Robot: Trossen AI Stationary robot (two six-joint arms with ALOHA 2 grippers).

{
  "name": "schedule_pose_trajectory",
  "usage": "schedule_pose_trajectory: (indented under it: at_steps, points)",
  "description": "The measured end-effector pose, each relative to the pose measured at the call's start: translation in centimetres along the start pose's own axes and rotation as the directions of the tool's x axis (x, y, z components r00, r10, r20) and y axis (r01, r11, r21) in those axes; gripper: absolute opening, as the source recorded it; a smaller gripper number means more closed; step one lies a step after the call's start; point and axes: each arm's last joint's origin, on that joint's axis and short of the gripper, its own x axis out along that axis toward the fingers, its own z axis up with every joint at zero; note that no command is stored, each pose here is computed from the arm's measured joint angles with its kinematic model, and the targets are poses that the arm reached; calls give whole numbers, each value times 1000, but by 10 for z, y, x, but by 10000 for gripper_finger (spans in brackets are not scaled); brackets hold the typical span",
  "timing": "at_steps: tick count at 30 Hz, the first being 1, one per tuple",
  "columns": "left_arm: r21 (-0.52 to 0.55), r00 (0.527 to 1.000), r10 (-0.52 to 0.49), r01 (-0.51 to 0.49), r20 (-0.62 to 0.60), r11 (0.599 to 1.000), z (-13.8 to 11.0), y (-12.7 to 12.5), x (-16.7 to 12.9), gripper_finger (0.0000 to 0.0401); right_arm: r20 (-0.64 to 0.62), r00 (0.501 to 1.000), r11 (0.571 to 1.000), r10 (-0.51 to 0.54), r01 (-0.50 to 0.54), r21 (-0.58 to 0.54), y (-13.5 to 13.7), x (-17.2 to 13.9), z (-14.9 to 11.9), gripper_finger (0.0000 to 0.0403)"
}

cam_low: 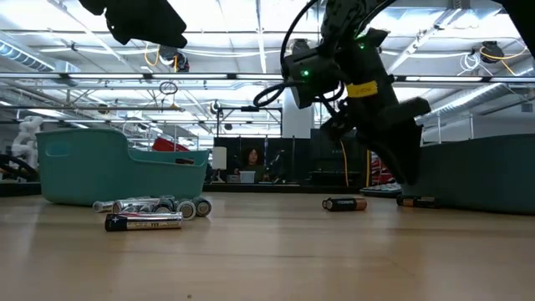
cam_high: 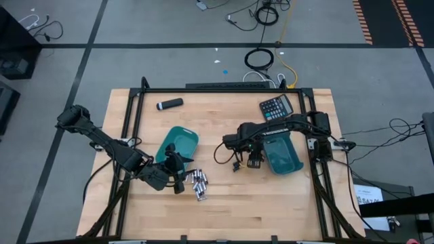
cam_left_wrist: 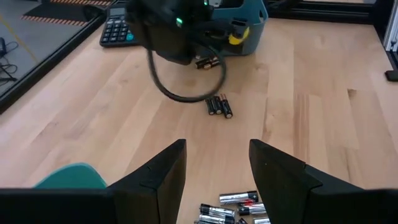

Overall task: Sort batteries
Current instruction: Put the black battery into the blue bin

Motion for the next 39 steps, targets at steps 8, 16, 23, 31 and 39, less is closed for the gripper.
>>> schedule_pose_trajectory:
  at_steps: [8,16,23,31,39]
  points:
    - [4,1000,0,0,2,1000,0,0,0,186,-113,981,953,-155,118,-280,28,20,-1,196]
    - [-12,1000,-4,4,0,1000,0,0,0,186,-123,990,968,-63,30,-250,22,22,3,196]
    - [-7,1000,-12,12,-12,1000,-1,0,0,186,-18,999,978,-35,30,-206,16,23,15,196]
    - [1,999,-22,22,-30,1000,-2,0,0,186,38,997,972,-62,69,-224,21,24,19,196]
    - [2,999,-11,11,-49,1000,-4,1,0,186,63,996,966,-67,80,-246,31,24,19,133]
